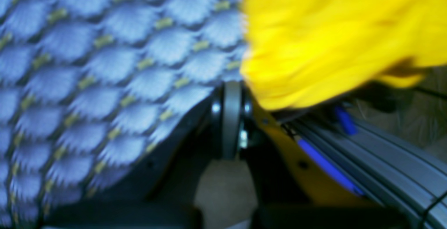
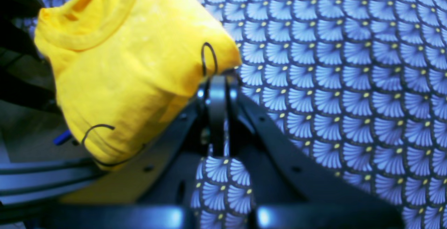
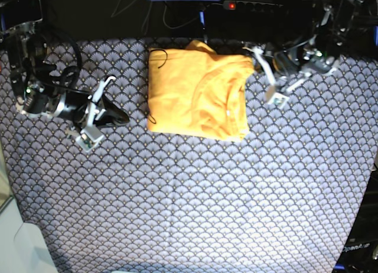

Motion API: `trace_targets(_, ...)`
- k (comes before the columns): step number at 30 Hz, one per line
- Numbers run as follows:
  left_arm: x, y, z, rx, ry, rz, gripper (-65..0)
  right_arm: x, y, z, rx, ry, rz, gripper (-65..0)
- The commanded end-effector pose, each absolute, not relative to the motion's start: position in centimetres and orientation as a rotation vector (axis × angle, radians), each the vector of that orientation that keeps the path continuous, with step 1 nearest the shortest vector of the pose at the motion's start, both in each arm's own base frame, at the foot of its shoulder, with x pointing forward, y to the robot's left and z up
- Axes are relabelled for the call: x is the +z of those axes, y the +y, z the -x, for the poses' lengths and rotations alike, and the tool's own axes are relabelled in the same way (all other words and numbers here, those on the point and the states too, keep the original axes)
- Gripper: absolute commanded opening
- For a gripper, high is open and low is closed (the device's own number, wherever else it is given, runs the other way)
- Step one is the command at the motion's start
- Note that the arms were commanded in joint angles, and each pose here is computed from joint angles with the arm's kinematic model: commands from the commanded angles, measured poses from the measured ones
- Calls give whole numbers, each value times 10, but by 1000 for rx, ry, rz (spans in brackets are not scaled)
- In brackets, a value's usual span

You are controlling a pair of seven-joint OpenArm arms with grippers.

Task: Fold the T-shirt properly
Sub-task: 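Grasp the shirt's edge with the left gripper and tug it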

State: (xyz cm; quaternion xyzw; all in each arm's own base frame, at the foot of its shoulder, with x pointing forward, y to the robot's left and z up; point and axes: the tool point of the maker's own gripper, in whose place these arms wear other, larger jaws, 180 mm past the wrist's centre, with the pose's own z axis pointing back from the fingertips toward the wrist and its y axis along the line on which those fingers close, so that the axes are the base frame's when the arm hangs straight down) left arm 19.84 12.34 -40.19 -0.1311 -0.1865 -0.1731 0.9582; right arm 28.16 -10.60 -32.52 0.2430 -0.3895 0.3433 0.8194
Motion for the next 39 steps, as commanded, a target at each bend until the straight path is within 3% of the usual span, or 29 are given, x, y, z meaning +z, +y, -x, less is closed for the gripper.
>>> trace_targets(1, -395, 122, -207, -367, -409, 263, -650, -310, -106, -288, 743, -879, -526, -650)
trace_targets(19, -446, 94, -222, -415, -345, 170, -650, -311, -107, -288, 744, -875, -523, -650)
trace_targets(39, -389, 92, -313, -255, -580, 185, -650, -318, -105, -280, 739, -852, -535, -650)
